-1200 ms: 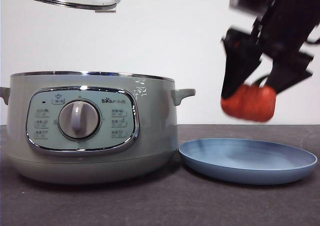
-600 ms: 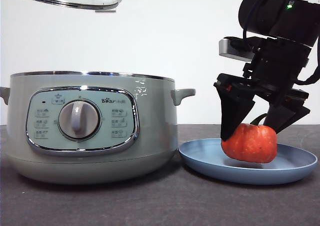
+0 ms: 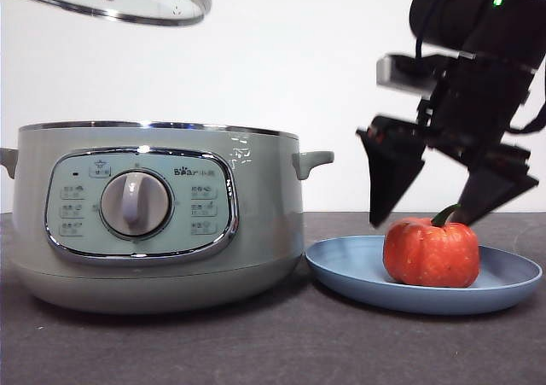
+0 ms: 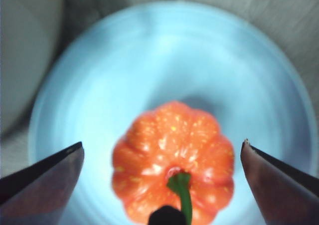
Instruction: Take the pumpkin out from the steamer,put the pumpkin in the blue plate,close the lid
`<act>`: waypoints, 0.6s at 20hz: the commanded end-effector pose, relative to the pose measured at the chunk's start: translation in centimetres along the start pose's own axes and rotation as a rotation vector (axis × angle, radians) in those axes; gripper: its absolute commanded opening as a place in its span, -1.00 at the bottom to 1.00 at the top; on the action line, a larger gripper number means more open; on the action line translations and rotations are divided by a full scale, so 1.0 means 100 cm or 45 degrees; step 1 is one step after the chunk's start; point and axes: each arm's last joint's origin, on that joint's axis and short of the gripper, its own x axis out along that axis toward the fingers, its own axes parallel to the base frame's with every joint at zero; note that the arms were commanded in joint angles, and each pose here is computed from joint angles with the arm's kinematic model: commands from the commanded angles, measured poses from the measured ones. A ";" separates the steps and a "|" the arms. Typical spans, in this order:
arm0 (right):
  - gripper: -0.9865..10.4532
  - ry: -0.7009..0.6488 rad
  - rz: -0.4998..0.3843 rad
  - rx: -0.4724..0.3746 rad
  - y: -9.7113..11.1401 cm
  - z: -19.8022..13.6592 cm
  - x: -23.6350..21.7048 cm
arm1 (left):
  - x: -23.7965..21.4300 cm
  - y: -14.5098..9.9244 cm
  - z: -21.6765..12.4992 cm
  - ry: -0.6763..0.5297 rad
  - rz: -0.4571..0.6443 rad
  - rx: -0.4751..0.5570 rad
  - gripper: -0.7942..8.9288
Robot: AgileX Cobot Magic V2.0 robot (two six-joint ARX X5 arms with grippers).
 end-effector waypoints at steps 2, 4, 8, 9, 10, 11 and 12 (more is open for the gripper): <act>0.16 -0.163 0.005 0.018 0.004 0.003 -0.037 | 0.006 -0.002 0.010 -0.070 -0.076 -0.006 -0.85; 0.16 -0.277 0.006 0.021 0.006 0.004 -0.062 | 0.016 -0.003 0.011 -0.057 -0.087 -0.015 -0.85; 0.16 -0.498 0.011 0.021 0.011 -0.002 -0.110 | 0.036 -0.007 0.011 -0.034 -0.131 -0.044 -0.85; 0.16 -0.546 0.013 0.018 0.012 -0.004 -0.120 | 0.041 -0.009 0.009 -0.029 -0.136 -0.047 -0.85; 0.16 -0.590 0.016 0.021 0.012 -0.006 -0.129 | 0.046 -0.011 0.007 -0.032 -0.140 -0.062 -0.85; 0.16 -0.627 0.018 0.018 0.013 -0.008 -0.137 | 0.051 -0.013 0.002 -0.043 -0.149 -0.072 -0.85; 0.16 -0.660 0.020 0.020 0.014 -0.011 -0.144 | 0.055 -0.015 -0.003 -0.050 -0.154 -0.092 -0.85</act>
